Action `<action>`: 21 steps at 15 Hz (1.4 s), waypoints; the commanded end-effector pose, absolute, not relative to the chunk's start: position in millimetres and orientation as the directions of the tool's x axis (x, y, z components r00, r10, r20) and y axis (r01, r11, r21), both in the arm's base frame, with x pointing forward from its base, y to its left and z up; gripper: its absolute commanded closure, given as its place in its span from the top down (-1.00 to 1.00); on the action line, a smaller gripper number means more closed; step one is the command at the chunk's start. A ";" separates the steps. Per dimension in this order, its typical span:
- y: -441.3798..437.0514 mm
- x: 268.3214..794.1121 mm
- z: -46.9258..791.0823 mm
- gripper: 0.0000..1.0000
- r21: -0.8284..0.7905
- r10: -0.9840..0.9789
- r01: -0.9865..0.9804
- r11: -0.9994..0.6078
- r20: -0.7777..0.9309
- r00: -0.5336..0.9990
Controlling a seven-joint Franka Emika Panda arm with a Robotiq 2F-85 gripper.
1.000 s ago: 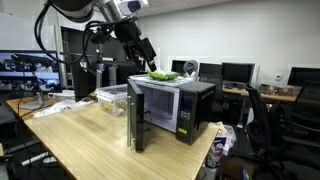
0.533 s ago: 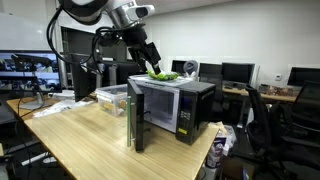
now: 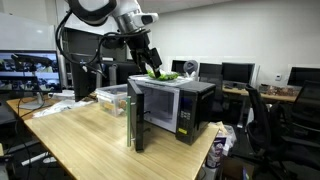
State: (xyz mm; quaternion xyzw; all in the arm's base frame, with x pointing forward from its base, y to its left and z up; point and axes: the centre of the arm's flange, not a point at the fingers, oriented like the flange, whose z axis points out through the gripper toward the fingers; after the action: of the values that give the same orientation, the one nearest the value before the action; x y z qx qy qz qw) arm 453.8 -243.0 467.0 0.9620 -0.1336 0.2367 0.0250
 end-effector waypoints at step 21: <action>-196.4 488.7 407.3 1.00 0.118 -0.060 -0.096 -0.988 0.278 0.959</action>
State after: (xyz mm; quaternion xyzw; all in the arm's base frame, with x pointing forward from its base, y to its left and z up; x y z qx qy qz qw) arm 500.0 -206.1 409.4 0.9856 -0.0496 0.1542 0.0483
